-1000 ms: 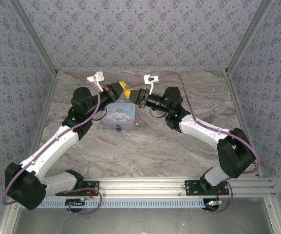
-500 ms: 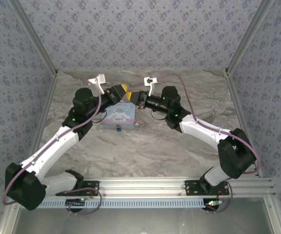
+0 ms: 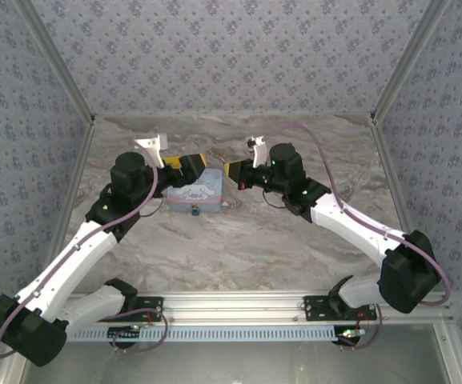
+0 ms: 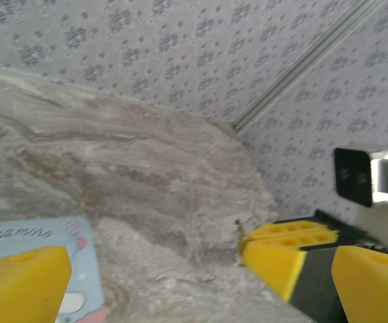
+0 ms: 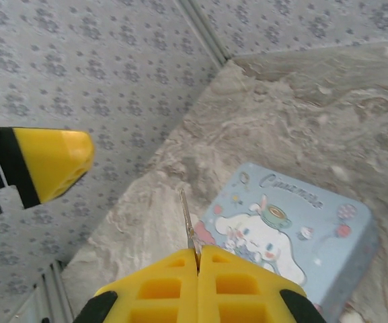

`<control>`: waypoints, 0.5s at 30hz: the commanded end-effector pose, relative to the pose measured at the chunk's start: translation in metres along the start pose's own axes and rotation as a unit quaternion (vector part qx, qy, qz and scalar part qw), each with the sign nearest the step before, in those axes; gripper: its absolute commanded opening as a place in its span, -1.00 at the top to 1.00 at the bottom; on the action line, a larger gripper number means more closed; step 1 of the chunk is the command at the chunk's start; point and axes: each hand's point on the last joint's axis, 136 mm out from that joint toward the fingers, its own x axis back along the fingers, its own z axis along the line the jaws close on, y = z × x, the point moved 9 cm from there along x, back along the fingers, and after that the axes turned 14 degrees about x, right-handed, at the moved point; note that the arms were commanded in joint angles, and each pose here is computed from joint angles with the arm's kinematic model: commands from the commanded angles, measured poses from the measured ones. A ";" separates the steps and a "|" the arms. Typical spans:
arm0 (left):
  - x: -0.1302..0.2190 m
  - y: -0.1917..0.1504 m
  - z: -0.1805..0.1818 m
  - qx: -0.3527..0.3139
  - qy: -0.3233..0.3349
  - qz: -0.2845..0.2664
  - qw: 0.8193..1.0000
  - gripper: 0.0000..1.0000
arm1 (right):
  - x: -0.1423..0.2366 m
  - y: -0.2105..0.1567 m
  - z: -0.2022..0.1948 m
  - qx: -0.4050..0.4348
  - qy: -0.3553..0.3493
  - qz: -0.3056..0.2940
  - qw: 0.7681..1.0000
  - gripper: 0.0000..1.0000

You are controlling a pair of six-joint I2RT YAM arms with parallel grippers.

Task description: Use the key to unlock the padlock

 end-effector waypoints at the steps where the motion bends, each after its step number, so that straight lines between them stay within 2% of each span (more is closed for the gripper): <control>1: 0.008 -0.008 0.009 -0.038 0.042 0.018 0.998 -0.99 | 0.011 -0.016 -0.008 0.013 -0.044 0.038 0.998 1.00; 6: 0.009 -0.027 0.031 -0.030 0.062 0.042 0.997 -0.99 | 0.014 -0.028 -0.011 0.004 -0.054 0.052 0.997 1.00; 15: 0.013 -0.059 0.067 0.034 0.128 0.094 0.987 -0.99 | 0.012 -0.054 -0.018 -0.021 -0.090 0.100 0.991 1.00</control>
